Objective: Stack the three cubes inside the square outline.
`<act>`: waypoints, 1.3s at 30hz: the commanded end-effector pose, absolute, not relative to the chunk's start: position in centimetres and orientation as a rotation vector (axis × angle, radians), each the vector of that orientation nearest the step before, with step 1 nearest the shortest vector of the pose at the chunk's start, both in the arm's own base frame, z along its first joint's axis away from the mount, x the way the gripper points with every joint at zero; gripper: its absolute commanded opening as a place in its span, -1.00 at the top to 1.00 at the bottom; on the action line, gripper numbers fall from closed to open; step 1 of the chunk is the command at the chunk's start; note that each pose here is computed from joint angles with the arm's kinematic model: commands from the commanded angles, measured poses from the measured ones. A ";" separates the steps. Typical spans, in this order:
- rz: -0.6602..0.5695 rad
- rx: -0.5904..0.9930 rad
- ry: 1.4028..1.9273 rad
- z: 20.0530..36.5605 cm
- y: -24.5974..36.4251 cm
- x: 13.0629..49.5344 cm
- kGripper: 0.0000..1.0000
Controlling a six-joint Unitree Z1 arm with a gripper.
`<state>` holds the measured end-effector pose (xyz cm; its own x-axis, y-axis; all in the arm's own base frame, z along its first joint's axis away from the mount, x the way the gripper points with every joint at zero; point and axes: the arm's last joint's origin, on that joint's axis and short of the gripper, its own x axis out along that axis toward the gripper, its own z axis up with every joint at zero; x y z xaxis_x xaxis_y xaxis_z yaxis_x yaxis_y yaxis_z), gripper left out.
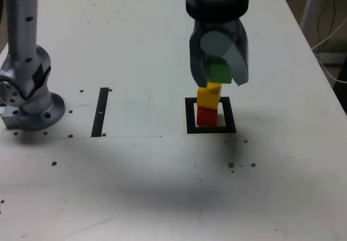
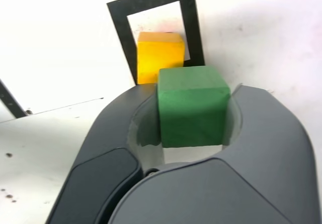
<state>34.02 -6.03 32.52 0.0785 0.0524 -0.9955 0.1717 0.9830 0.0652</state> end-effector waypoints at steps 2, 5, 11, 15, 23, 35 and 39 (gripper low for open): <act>-0.083 0.178 1.489 32.6 -5.8 33.6 0.33; -0.082 0.174 1.499 32.4 -5.6 33.3 0.33; -0.078 0.169 1.513 31.9 -5.4 32.9 0.33; -0.080 0.167 1.515 31.7 -5.3 32.7 0.33; -0.091 0.168 1.521 31.0 -5.3 32.9 0.33; -0.113 0.171 1.518 29.8 -5.4 33.1 -0.97; -0.114 0.171 1.518 29.7 -5.4 33.1 -0.99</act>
